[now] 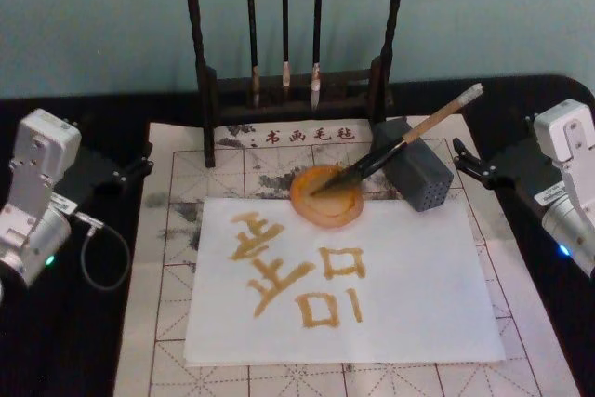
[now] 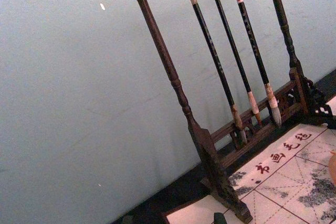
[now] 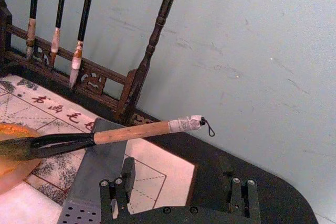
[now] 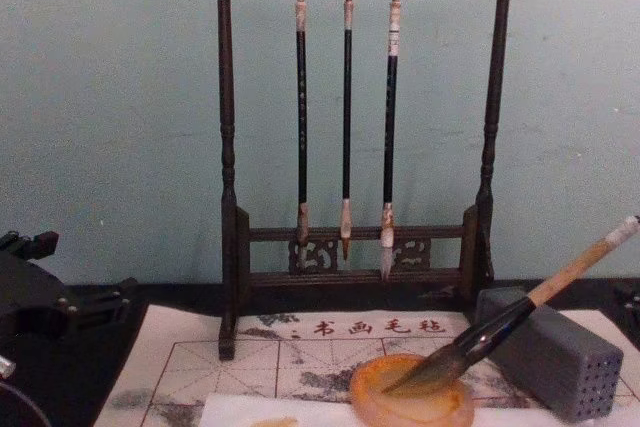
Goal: Pick up the brush from the inkstone, write on the paper, then place the brush back to its original position.
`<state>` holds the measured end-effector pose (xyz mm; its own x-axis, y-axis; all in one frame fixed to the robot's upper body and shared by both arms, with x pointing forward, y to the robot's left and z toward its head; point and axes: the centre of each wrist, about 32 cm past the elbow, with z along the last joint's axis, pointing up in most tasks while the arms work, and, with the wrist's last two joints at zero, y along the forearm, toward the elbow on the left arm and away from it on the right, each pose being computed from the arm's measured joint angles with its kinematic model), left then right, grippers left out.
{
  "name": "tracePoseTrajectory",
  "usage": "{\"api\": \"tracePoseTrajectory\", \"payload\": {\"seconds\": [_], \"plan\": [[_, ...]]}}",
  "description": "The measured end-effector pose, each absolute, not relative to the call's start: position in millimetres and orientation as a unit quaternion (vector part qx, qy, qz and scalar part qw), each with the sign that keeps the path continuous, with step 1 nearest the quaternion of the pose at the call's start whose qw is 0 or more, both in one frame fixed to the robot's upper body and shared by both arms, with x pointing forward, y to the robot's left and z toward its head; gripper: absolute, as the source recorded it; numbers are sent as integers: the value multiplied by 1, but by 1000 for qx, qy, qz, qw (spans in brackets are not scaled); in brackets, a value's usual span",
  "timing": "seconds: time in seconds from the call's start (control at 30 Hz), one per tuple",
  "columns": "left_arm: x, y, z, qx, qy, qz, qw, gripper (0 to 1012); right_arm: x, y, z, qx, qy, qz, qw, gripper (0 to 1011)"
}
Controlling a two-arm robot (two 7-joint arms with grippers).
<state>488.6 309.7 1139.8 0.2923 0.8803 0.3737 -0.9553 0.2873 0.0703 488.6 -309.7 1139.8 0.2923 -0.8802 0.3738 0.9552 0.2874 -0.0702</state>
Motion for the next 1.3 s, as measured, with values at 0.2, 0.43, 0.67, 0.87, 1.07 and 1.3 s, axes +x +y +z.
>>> {"api": "tracePoseTrajectory", "payload": {"seconds": [0.2,0.43,0.67,0.87,1.07,1.3], "plan": [[489,310,1140,142,-132,580,791,1001,489,-310,1140,-141,-133,-580,791,1002],[489,310,1140,141,-132,580,791,1001,489,-310,1140,-141,-133,-580,791,1002],[489,310,1140,141,-132,580,791,1001,489,-310,1140,-141,-132,-580,791,1002],[489,310,1140,141,-132,580,791,1001,489,-310,1140,-141,-132,-580,791,1002],[489,310,1140,141,-132,580,791,1001,489,-310,1140,-141,-132,-580,791,1002],[489,310,1140,141,-132,580,791,1001,489,-310,1140,-141,-132,-580,791,1002]]}}
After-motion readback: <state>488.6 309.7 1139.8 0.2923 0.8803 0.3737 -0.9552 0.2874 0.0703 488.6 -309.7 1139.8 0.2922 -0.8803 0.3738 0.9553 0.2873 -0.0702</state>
